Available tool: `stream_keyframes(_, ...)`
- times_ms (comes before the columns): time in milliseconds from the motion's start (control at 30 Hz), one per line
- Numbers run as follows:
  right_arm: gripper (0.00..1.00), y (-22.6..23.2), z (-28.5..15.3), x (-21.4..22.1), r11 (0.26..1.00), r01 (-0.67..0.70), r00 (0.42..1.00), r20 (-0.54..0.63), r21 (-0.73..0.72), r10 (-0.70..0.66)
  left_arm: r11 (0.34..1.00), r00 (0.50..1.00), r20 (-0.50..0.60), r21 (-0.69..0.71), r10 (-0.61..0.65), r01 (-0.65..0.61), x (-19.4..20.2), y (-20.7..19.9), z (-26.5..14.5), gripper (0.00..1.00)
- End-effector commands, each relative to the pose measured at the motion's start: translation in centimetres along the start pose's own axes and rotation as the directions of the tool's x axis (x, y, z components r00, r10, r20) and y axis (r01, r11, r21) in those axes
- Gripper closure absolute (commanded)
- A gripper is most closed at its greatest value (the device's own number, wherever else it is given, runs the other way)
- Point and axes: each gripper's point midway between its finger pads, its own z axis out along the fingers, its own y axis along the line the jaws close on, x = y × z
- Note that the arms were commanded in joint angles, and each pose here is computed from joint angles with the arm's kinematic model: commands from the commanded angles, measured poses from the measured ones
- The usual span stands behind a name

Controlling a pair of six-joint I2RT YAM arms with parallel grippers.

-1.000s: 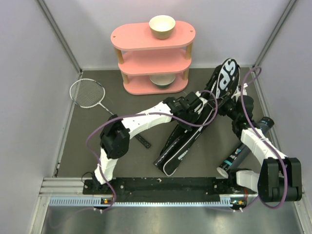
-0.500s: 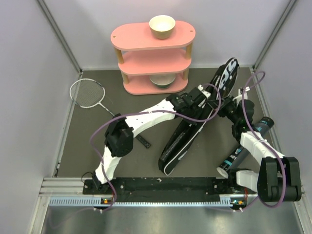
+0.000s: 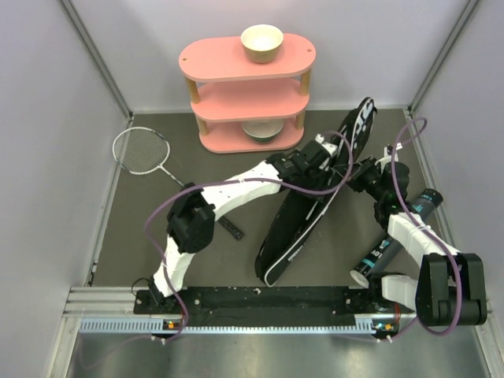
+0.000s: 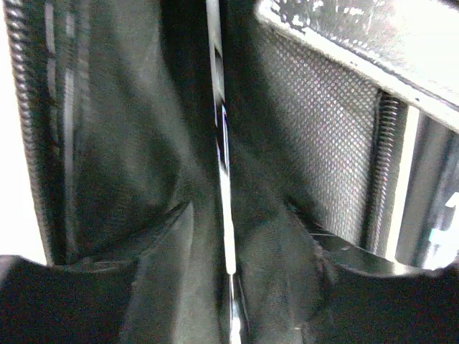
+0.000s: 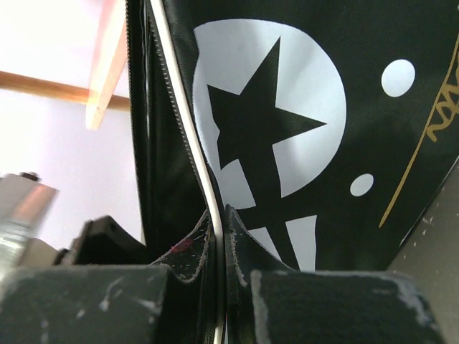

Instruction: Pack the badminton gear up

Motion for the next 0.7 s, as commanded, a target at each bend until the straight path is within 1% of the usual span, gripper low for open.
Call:
stream_keyframes(0, 1.0, 1.9, 0.1, -0.1, 0.997, 0.052, 0.998, -0.027, -0.057, -0.053, 0.974, 0.966, 0.257, 0.225, -0.039, -0.021, -6.9, -3.1, -9.5, 0.39)
stream_keyframes(33, 1.0, 1.5, 0.1, -0.1, 0.998, 0.055, 0.998, -0.03, -0.038, -0.056, 0.968, 0.955, 0.293, 0.25, -0.041, -0.035, -7.5, -3.4, -12.4, 0.39)
stream_keyframes(67, 1.0, 1.6, 0.1, -0.3, 0.996, 0.078, 0.997, -0.025, -0.037, -0.079, 0.96, 0.963, 0.268, 0.276, -0.033, -0.044, -6.2, -3.3, -13.0, 0.39)
stream_keyframes(100, 1.0, 1.7, 0.0, -0.3, 0.995, 0.09, 0.996, -0.024, -0.033, -0.09, 0.958, 0.961, 0.276, 0.283, -0.029, -0.052, -6.0, -2.9, -14.0, 0.39)
stream_keyframes(133, 1.0, 1.8, -0.1, -0.7, 0.994, 0.106, 0.994, -0.01, -0.029, -0.106, 0.951, 0.944, 0.329, 0.302, -0.034, -0.071, -6.5, -3.1, -17.2, 0.39)
stream_keyframes(167, 1.0, 1.4, -0.2, -0.6, 0.993, 0.12, 0.993, -0.017, -0.01, -0.12, 0.949, 0.939, 0.343, 0.307, -0.035, -0.077, -6.3, -2.8, -18.4, 0.4)
stream_keyframes(200, 1.0, 1.6, -0.2, -0.9, 0.991, 0.132, 0.991, -0.011, -0.008, -0.132, 0.955, 0.94, 0.34, 0.289, -0.04, -0.064, -5.6, -1.7, -18.7, 0.4)
stream_keyframes(233, 1.0, 1.5, -0.2, -1.1, 0.99, 0.143, 0.99, -0.001, 0.0, -0.143, 0.957, 0.921, 0.387, 0.284, -0.05, -0.068, -5.8, -1.3, -21.4, 0.41)
stream_keyframes(267, 1.0, 1.6, -0.4, -1.2, 0.989, 0.151, 0.989, 0.001, 0.0, -0.151, 0.963, 0.917, 0.395, 0.265, -0.058, -0.054, -5.4, -0.4, -22.0, 0.41)
stream_keyframes(300, 1.0, 1.8, -0.4, -1.3, 0.988, 0.156, 0.988, 0.002, -0.001, -0.156, 0.975, 0.92, 0.381, 0.223, -0.086, -0.001, -4.4, 1.7, -21.5, 0.41)
stream_keyframes(333, 1.0, 1.9, -0.4, -1.5, 0.987, 0.161, 0.987, 0.007, 0.002, -0.161, 0.977, 0.909, 0.404, 0.211, -0.105, 0.019, -4.0, 2.7, -23.1, 0.41)
stream_keyframes(367, 1.0, 1.9, -0.5, -1.5, 0.985, 0.173, 0.985, 0.008, 0.004, -0.173, 0.981, 0.911, 0.392, 0.184, -0.127, 0.057, -3.1, 4.1, -23.1, 0.4)
stream_keyframes(400, 1.0, 1.9, -0.6, -1.6, 0.984, 0.178, 0.984, 0.002, 0.014, -0.178, 0.982, 0.909, 0.374, 0.116, -0.182, 0.148, -1.7, 7.4, -22.4, 0.39)
stream_keyframes(467, 1.0, 2.1, -0.9, -1.9, 0.978, 0.208, 0.978, 0.012, 0.023, -0.209, 0.966, 0.885, 0.395, 0.027, -0.247, 0.257, -0.3, 11.0, -23.3, 0.39)
stream_keyframes(500, 1.0, 2.2, -1.1, -2.0, 0.976, 0.217, 0.976, 0.01, 0.029, -0.217, 0.94, 0.884, 0.365, -0.06, -0.293, 0.336, 2.1, 14.3, -22.5, 0.39)
stream_keyframes(533, 1.0, 2.2, -1.2, -2.2, 0.974, 0.224, 0.974, 0.015, 0.035, -0.224, 0.903, 0.855, 0.41, -0.148, -0.316, 0.405, 2.8, 17.0, -23.4, 0.38)
stream_keyframes(567, 1.0, 2.2, -1.3, -2.1, 0.97, 0.238, 0.971, 0.013, 0.036, -0.239, 0.871, 0.845, 0.411, -0.199, -0.342, 0.45, 4.0, 18.7, -23.5, 0.38)
stream_keyframes(600, 1.0, 2.5, -1.5, -2.3, 0.968, 0.249, 0.968, 0.019, 0.033, -0.249, 0.811, 0.818, 0.415, -0.257, -0.399, 0.526, 5.9, 21.4, -23.5, 0.37)
stream_keyframes(633, 1.0, 2.5, -1.6, -2.3, 0.966, 0.254, 0.967, 0.017, 0.037, -0.255, 0.776, 0.798, 0.438, -0.288, -0.414, 0.561, 6.6, 22.9, -23.9, 0.36)
stream_keyframes(667, 1.0, 2.5, -1.7, -2.3, 0.964, 0.263, 0.965, 0.014, 0.036, -0.263, 0.74, 0.786, 0.431, -0.32, -0.442, 0.592, 8.3, 24.3, -23.3, 0.35)
